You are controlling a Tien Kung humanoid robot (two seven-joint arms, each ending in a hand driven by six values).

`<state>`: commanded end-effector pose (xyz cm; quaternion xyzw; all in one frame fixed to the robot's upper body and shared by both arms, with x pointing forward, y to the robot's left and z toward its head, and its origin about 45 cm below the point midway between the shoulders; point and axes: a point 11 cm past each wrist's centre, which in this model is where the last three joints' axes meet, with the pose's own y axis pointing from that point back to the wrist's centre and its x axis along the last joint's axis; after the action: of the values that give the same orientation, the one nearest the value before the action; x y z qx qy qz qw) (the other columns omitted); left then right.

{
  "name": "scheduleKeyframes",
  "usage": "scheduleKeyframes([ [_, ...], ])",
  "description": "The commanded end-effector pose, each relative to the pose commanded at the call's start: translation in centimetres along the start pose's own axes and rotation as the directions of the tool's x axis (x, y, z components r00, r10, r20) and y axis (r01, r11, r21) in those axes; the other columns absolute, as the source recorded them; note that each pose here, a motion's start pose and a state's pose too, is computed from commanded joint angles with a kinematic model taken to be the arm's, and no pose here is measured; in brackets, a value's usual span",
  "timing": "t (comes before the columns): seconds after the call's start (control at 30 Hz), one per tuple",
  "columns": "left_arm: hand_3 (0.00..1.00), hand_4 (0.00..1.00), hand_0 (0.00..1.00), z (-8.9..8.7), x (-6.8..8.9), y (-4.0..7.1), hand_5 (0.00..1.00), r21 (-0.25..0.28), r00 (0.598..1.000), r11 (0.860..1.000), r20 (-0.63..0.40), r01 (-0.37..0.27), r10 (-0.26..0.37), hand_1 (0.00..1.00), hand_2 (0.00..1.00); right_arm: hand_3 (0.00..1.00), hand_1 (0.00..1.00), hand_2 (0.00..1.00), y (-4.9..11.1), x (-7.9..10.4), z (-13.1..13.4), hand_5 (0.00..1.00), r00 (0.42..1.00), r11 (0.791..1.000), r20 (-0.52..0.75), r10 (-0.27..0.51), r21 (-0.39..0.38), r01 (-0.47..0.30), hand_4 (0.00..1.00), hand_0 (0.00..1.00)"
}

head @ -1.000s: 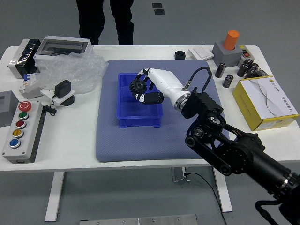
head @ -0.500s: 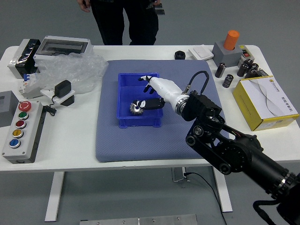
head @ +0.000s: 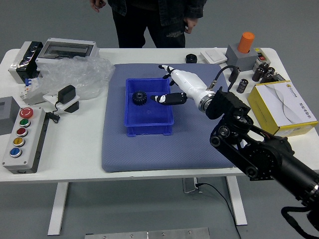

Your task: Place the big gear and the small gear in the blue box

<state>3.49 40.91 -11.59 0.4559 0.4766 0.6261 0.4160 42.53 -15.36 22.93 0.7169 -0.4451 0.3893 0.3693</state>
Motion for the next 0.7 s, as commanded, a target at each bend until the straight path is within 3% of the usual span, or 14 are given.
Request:
scheduleKeyframes([
  [0.17,0.716,0.438,0.731,0.2,0.0,0.0,0.014,-0.004,1.000,1.000,-0.003,0.001,-0.001,0.682,0.714,0.793,0.588,0.699,-0.1,0.7,2.7,0.492,0.999,0.999,-0.047,0.001,-0.042,-0.003,0.847,0.652],
  [0.2,0.716,0.438,0.731,0.2,0.0,0.0,0.014,-0.005,1.000,1.000,-0.003,0.001,-0.001,0.681,0.714,0.696,0.568,0.665,-0.1,0.8,3.3,0.459,0.998,0.999,-0.057,-0.003,-0.052,0.000,0.803,0.638],
  [0.7,0.715,0.438,0.731,0.4,0.0,0.0,0.014,-0.007,1.000,1.000,-0.005,0.000,0.000,0.681,0.713,0.659,0.547,0.652,-1.7,1.2,9.2,0.432,0.984,0.981,-0.160,-0.076,-0.189,0.045,0.757,0.622],
])
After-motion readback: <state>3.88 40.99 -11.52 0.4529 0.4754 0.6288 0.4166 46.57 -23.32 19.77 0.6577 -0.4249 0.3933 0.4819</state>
